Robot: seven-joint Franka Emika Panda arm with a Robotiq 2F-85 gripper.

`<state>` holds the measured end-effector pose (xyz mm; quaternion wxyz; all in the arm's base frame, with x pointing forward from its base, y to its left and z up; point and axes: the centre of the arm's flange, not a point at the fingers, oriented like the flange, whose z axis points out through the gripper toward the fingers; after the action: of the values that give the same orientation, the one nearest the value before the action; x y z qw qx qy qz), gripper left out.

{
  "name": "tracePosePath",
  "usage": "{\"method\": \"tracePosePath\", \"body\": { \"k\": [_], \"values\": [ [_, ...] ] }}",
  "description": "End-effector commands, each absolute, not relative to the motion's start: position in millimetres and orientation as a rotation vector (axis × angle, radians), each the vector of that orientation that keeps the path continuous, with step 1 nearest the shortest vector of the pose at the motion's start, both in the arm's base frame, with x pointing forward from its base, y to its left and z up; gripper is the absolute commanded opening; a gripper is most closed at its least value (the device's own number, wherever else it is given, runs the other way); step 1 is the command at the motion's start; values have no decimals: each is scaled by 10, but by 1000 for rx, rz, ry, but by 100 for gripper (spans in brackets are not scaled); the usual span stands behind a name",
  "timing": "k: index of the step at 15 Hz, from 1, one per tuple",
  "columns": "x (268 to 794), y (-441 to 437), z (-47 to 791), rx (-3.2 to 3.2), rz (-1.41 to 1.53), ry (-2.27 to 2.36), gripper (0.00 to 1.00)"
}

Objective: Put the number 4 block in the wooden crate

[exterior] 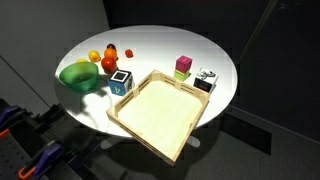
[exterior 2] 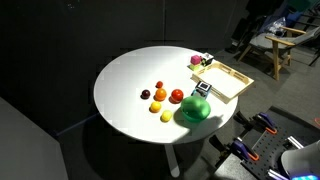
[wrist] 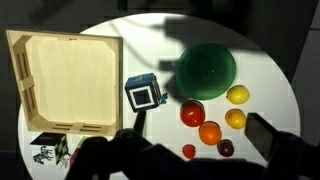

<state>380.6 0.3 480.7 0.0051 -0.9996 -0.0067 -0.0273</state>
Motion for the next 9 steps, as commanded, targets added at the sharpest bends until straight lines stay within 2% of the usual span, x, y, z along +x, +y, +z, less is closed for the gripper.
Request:
{"method": "tracePosePath", "body": {
  "k": [1, 9],
  "values": [
    [4057, -7, 4869, -3138, -171, -4, 100],
    [4517, -63, 4628, -3160, -108, 55, 100]
  ]
}}
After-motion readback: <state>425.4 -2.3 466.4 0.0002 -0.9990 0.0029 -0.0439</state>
